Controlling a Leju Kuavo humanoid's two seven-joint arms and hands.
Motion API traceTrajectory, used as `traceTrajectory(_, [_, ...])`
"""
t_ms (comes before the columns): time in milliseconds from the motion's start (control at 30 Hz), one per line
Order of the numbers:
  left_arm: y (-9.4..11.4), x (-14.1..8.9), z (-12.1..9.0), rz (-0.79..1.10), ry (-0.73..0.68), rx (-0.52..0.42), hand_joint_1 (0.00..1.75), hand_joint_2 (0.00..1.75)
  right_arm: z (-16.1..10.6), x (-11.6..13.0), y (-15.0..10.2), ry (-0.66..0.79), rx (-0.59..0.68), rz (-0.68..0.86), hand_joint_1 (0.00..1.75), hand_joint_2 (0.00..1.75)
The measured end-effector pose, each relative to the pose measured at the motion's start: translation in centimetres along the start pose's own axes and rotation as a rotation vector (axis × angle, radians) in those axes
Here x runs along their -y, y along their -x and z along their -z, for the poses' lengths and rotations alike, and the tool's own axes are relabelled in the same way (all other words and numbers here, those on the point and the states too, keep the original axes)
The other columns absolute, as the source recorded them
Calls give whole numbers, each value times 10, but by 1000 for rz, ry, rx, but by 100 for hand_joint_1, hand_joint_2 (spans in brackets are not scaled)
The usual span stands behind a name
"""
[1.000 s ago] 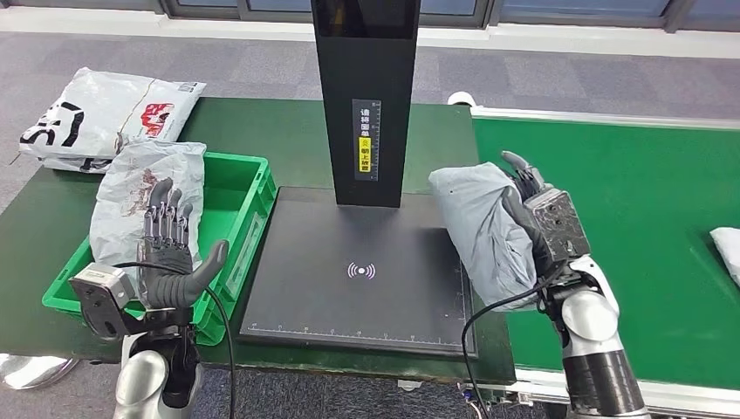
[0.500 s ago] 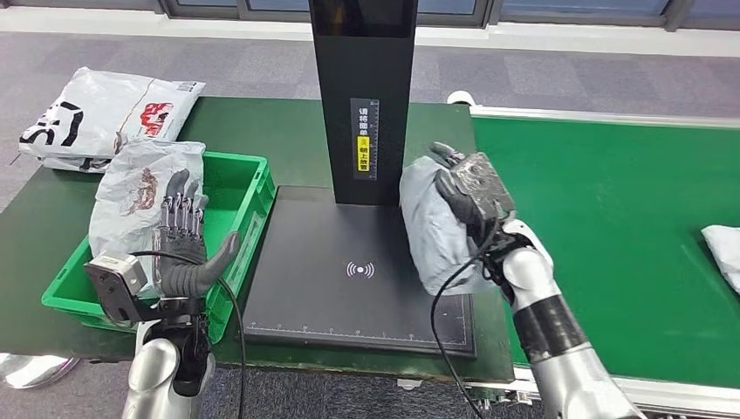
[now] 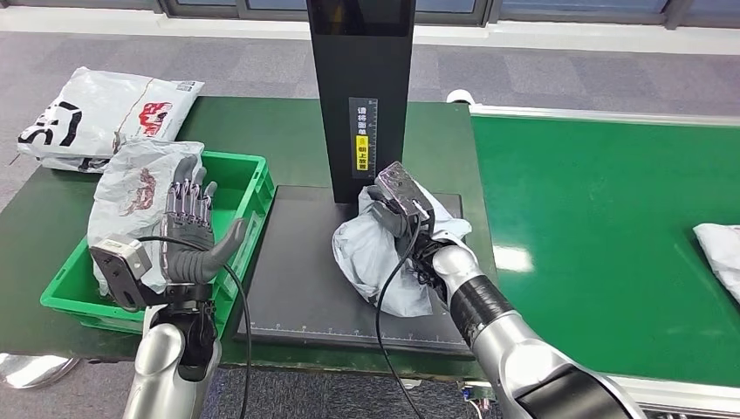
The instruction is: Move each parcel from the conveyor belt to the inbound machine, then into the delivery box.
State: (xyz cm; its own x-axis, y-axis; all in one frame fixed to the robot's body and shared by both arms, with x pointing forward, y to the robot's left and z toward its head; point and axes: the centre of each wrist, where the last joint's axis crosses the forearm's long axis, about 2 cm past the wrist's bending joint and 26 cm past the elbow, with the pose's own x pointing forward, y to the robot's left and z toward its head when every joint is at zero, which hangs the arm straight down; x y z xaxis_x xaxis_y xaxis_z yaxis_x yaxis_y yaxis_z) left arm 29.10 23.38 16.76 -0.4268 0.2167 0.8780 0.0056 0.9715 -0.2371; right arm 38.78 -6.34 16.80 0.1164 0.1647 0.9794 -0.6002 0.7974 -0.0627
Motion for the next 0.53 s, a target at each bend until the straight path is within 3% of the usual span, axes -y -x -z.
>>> traceTrajectory(33, [0, 0, 1, 0, 2, 1, 0, 175, 0, -2, 1, -7, -10, 29, 1, 175])
traceTrajectory(267, [0, 3, 9, -3, 14, 0, 0, 175, 1, -17, 8, -113, -36, 102, 0, 175])
traceTrajectory(400, [1, 5, 12, -4, 21, -9, 0, 175, 1, -19, 7, -154, -52, 87, 0, 0])
traceTrajectory(533, [3, 7, 14, -4, 33, -14, 0, 175, 2, -20, 6, -204, -35, 57, 0, 0])
